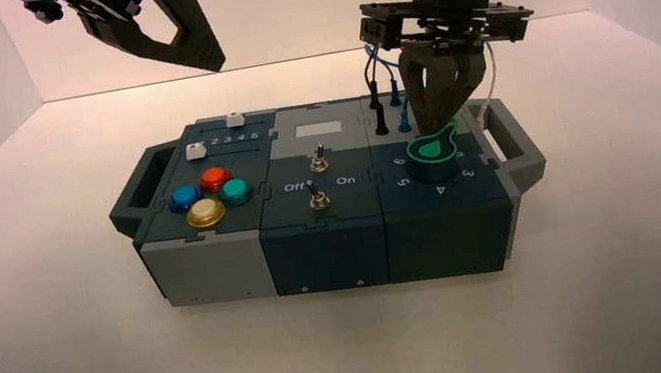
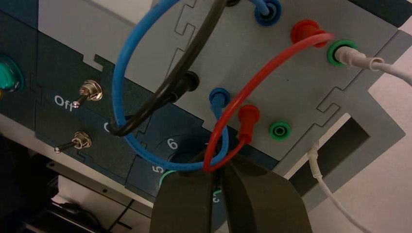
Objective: Turn the knob to position 2.
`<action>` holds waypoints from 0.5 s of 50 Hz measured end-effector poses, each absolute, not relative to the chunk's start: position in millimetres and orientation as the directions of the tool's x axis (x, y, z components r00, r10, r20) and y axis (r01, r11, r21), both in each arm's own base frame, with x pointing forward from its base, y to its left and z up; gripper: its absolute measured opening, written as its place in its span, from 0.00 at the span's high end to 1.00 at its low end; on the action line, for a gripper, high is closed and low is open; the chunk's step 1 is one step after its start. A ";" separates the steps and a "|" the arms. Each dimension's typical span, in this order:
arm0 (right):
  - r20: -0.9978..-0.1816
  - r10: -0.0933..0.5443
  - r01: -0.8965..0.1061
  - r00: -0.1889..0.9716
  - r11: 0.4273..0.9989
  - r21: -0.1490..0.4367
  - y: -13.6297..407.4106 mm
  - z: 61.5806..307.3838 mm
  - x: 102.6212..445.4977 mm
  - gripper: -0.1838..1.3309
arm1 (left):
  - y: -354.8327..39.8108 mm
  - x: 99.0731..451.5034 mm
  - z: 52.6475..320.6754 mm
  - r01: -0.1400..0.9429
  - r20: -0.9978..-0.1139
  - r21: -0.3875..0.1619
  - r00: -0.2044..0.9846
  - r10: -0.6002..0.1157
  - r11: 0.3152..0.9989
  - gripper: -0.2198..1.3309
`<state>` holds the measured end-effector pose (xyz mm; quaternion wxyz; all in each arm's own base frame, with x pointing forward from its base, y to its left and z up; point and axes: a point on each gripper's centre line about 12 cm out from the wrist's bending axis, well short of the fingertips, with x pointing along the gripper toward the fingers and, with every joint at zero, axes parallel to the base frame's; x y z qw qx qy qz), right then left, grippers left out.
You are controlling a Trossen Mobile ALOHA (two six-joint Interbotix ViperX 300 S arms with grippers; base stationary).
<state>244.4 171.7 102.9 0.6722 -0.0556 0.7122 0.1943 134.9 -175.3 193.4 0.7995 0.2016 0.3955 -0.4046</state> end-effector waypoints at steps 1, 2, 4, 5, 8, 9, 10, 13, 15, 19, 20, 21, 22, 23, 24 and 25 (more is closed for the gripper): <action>-0.979 0.181 -0.343 -0.090 0.918 0.201 171.6 102.9 244.4 0.97 | -175.0 135.2 193.4 0.806 -0.796 0.002 0.361 -0.487 0.593 0.96; -0.979 0.182 -0.339 -0.090 0.919 0.202 171.3 102.9 244.6 0.97 | -175.5 135.2 193.9 0.807 -0.795 0.004 0.361 -0.488 0.591 0.96; -0.979 0.181 -0.342 -0.090 0.918 0.201 171.6 103.3 244.3 0.97 | -175.5 135.2 193.9 0.807 -0.795 0.004 0.361 -0.488 0.591 0.96; -0.979 0.181 -0.340 -0.090 0.919 0.201 171.2 103.3 244.5 0.97 | -175.4 135.5 194.0 0.806 -0.794 0.003 0.362 -0.489 0.593 0.96; -0.979 0.180 -0.340 -0.094 0.919 0.201 171.0 102.9 244.2 0.97 | -175.2 135.4 193.9 0.806 -0.795 0.004 0.362 -0.487 0.592 0.96; -0.979 0.179 -0.340 -0.095 0.919 0.201 171.0 102.9 244.0 0.97 | -175.3 135.4 193.9 0.806 -0.795 0.002 0.361 -0.488 0.593 0.96; -0.979 0.179 -0.340 -0.095 0.919 0.201 170.9 103.3 243.9 0.97 | -175.2 135.0 193.4 0.807 -0.796 0.004 0.360 -0.487 0.591 0.96; -0.979 0.177 -0.341 -0.096 0.919 0.200 170.8 102.9 243.9 0.97 | -175.2 134.8 193.7 0.806 -0.795 0.002 0.361 -0.488 0.591 0.96; -0.979 0.177 -0.343 -0.096 0.918 0.200 171.2 102.9 243.6 0.97 | -175.4 135.1 194.3 0.807 -0.794 0.004 0.362 -0.489 0.591 0.96; -0.979 0.177 -0.341 -0.098 0.919 0.200 170.5 102.5 243.4 0.97 | -174.8 135.1 194.1 0.806 -0.794 0.004 0.363 -0.488 0.592 0.96; -0.979 0.177 -0.341 -0.098 0.919 0.200 170.3 102.6 243.0 0.97 | -174.8 135.1 194.1 0.806 -0.794 0.004 0.363 -0.488 0.592 0.96; -0.979 0.176 -0.341 -0.099 0.919 0.199 170.3 102.2 243.0 0.97 | -175.1 134.8 194.1 0.806 -0.794 0.003 0.361 -0.489 0.591 0.96; -0.979 0.176 -0.341 -0.099 0.919 0.199 170.1 102.3 242.6 0.97 | -175.3 135.0 194.6 0.807 -0.793 0.004 0.363 -0.490 0.591 0.96; -0.979 0.176 -0.341 -0.099 0.919 0.199 170.1 102.3 242.6 0.97 | -175.1 134.9 194.2 0.807 -0.793 0.004 0.363 -0.490 0.591 0.96; -0.979 0.176 -0.341 -0.099 0.919 0.199 170.1 102.3 242.6 0.97 | -175.5 135.1 194.7 0.806 -0.792 0.003 0.363 -0.491 0.591 0.96; -0.979 0.176 -0.341 -0.099 0.919 0.199 170.1 102.3 242.6 0.97 | -175.5 135.1 194.7 0.806 -0.792 0.003 0.363 -0.491 0.591 0.96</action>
